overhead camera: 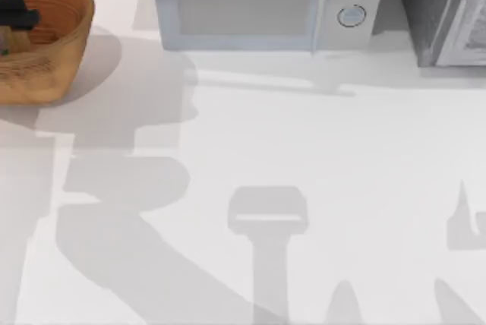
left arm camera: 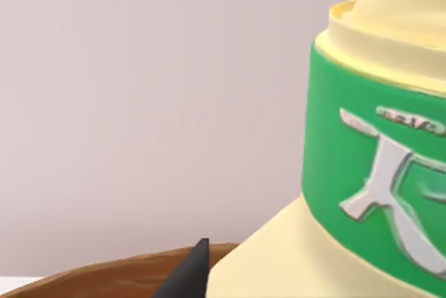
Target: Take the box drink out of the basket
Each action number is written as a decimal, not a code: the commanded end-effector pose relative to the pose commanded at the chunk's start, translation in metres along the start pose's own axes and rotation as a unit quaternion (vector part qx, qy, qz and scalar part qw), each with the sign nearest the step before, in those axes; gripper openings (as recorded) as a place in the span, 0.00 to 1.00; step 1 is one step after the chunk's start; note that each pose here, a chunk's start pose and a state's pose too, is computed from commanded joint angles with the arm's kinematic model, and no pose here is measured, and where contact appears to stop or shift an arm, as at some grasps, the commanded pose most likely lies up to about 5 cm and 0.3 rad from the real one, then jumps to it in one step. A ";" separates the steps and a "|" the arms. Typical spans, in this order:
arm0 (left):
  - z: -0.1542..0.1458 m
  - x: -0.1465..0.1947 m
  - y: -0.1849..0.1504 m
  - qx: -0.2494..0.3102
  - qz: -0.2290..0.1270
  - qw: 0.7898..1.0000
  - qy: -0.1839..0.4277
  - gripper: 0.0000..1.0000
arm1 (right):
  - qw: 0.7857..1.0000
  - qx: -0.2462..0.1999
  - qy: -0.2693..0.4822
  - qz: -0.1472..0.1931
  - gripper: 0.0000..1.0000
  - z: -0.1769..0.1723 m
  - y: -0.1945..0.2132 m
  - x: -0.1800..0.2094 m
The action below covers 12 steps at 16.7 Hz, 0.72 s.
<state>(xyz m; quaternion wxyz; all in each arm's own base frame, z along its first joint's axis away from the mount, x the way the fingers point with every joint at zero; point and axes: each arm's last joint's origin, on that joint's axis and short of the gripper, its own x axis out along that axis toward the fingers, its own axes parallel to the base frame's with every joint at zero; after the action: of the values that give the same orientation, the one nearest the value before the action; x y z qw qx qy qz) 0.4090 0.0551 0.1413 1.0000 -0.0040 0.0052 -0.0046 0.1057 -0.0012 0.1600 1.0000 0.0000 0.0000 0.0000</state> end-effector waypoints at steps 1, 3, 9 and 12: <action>0.006 0.001 0.000 -0.001 0.000 1.000 0.002 0.00 | 1.000 0.000 0.000 0.000 1.00 0.000 0.000 0.000; 0.024 0.004 0.000 -0.001 0.000 1.000 0.001 0.00 | 1.000 0.000 0.000 0.000 1.00 0.000 0.000 0.000; 0.096 0.005 0.000 0.002 0.000 1.000 -0.006 0.00 | 1.000 0.000 0.000 0.000 1.00 0.000 0.000 0.000; 0.126 0.001 -0.001 0.003 0.000 1.000 -0.010 0.00 | 1.000 0.000 0.000 0.000 1.00 0.000 0.000 0.000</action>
<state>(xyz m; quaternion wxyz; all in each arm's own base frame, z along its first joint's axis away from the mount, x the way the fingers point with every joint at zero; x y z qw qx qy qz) 0.4111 0.0552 0.2676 1.0000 -0.0006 -0.0045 -0.0051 0.1057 -0.0012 0.1600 1.0000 0.0000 0.0000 0.0000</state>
